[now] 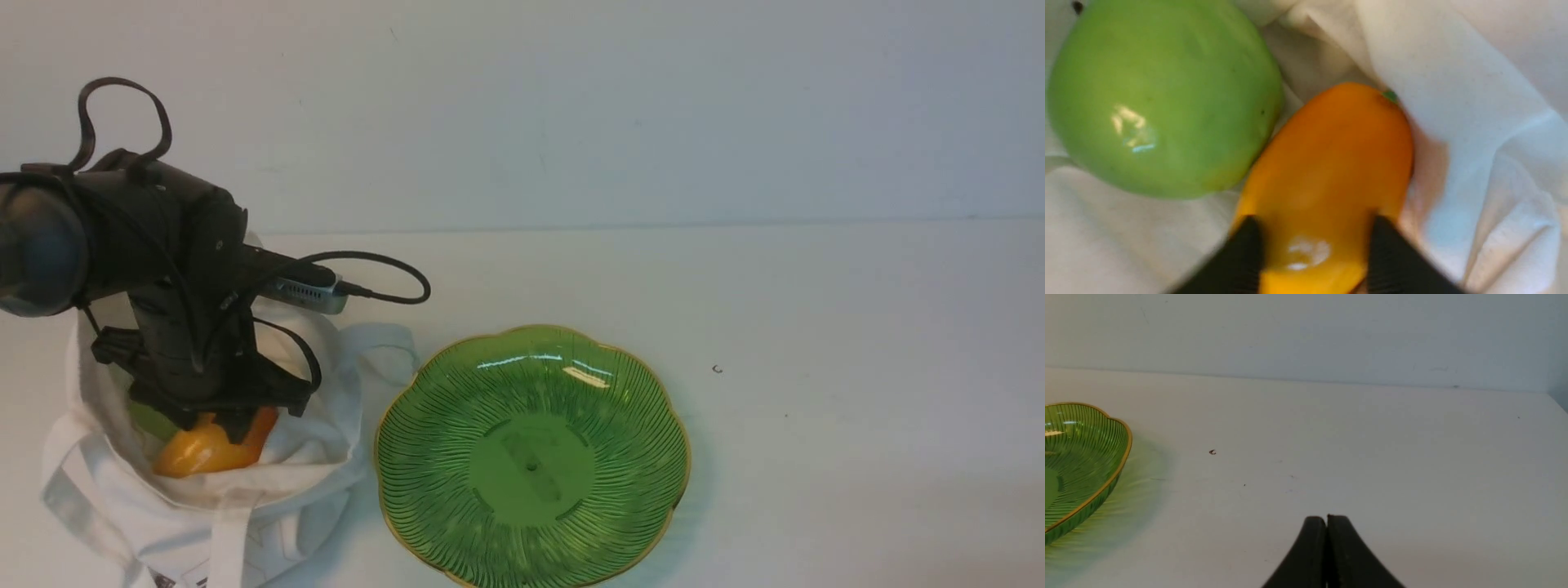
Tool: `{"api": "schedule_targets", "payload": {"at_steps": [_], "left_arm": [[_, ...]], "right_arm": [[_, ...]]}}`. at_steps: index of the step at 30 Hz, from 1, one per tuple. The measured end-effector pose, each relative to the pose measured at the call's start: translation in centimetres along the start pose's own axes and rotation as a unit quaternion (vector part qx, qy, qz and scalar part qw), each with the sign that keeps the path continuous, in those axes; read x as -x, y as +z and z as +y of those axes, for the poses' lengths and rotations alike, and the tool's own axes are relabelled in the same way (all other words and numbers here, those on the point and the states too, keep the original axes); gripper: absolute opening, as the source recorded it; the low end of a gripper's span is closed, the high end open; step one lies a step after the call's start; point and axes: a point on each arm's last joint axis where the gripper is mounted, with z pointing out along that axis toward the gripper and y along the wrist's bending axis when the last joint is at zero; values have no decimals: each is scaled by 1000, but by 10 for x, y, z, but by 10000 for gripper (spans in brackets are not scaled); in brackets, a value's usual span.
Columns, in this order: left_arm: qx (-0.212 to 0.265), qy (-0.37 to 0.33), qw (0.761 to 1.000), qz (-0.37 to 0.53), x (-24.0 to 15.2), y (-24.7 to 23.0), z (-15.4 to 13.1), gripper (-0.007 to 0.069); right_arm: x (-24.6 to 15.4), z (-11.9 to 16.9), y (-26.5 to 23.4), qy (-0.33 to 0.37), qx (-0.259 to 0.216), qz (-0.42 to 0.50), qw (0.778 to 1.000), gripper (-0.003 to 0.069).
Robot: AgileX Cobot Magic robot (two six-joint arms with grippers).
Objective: Take the fruit out of the cloth bag on the white table and place them on a plate.
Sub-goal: 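Reach into the cloth bag and grasp the fruit inside with the left gripper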
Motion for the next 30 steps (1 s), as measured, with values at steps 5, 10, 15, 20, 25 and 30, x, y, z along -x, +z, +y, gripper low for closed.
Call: {"api": "schedule_targets", "payload": {"at_steps": [5, 10, 15, 20, 25, 30], "left_arm": [[1, -1, 1000, -6, 0, -4, 1, 11], [5, 1, 1000, -7, 0, -4, 2, -6], [8, -10, 1000, -7, 0, -4, 2, 58], [8, -15, 1000, -16, 2, -4, 2, 279], [7, -15, 1000, -17, 3, -1, 2, 483], [8, -8, 1000, 8, 4, 16, -3, 551]], "right_arm": [[0, 0, 0, 0, 0, 0, 1000, -15], [0, 0, 0, 0, 0, 0, 1000, -15], [0, 0, 0, 0, 0, 0, 1000, -15], [0, 0, 0, 0, 0, 0, 1000, -15], [0, 0, 0, 0, 0, 0, 1000, -15], [0, 0, 0, 0, 0, 0, 1000, -15]]}}
